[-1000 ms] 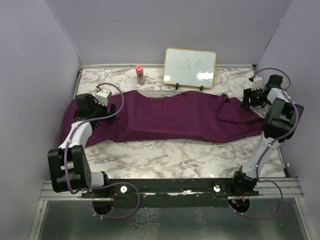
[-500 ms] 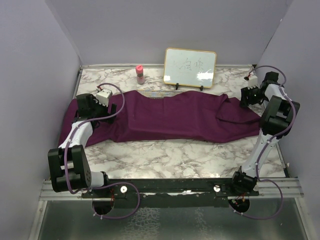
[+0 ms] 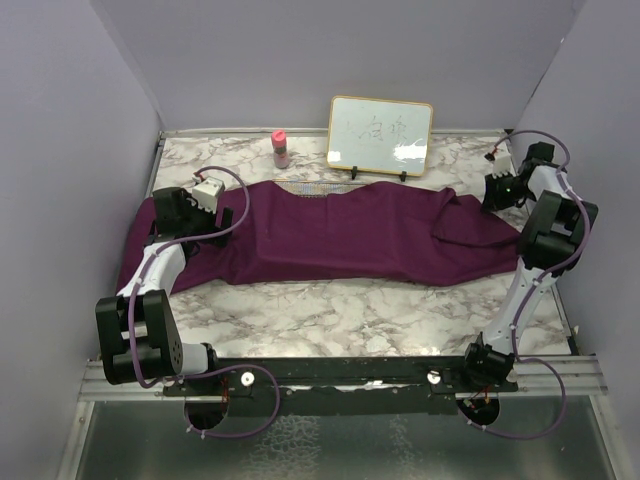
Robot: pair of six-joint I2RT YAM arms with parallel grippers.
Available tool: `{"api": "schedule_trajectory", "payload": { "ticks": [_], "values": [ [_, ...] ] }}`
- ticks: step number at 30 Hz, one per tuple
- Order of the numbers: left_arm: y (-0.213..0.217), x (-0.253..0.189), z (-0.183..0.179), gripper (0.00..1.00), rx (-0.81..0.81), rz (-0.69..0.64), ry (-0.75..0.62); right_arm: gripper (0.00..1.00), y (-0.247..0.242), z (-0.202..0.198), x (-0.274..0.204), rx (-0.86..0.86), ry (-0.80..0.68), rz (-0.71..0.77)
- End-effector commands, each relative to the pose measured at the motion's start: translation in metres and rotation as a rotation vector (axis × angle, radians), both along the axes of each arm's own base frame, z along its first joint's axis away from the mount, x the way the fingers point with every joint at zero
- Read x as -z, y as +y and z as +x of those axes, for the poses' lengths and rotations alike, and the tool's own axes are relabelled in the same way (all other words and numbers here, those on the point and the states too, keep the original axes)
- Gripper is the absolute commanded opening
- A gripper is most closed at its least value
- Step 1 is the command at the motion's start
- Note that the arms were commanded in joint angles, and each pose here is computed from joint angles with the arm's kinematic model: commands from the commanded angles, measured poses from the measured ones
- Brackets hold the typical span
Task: Open and lay out the surgical kit
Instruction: Open the surgical kit at the center of the board.
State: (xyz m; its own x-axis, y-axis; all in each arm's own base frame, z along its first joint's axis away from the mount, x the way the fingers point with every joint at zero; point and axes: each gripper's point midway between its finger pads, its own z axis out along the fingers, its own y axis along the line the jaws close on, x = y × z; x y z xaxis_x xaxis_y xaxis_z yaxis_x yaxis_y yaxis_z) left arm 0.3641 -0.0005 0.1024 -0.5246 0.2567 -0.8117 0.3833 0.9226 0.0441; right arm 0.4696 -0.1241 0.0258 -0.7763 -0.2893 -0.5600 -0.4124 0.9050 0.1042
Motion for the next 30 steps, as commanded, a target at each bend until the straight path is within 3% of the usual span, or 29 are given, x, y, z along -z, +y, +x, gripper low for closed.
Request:
{"api": "schedule_trajectory", "payload": {
  "ticks": [1,7,14,22,30],
  "values": [
    [0.000,-0.007,0.004,0.82,0.007,0.022,-0.039,0.01,0.016,0.002,-0.049,-0.019,-0.105,0.021],
    [0.000,-0.005,0.003,0.82,0.009,0.023,-0.037,0.01,0.041,-0.012,-0.081,-0.042,-0.205,-0.032],
    [-0.002,-0.004,0.003,0.82,0.015,0.021,-0.033,0.01,0.091,-0.048,-0.086,-0.117,-0.235,-0.092],
    [-0.003,-0.003,0.002,0.82,0.021,0.024,-0.031,0.10,0.132,-0.097,-0.054,-0.197,-0.124,-0.086],
    [-0.002,-0.003,0.001,0.82,0.020,0.027,-0.032,0.24,0.137,-0.131,-0.031,-0.219,-0.015,-0.080]
  ]
}}
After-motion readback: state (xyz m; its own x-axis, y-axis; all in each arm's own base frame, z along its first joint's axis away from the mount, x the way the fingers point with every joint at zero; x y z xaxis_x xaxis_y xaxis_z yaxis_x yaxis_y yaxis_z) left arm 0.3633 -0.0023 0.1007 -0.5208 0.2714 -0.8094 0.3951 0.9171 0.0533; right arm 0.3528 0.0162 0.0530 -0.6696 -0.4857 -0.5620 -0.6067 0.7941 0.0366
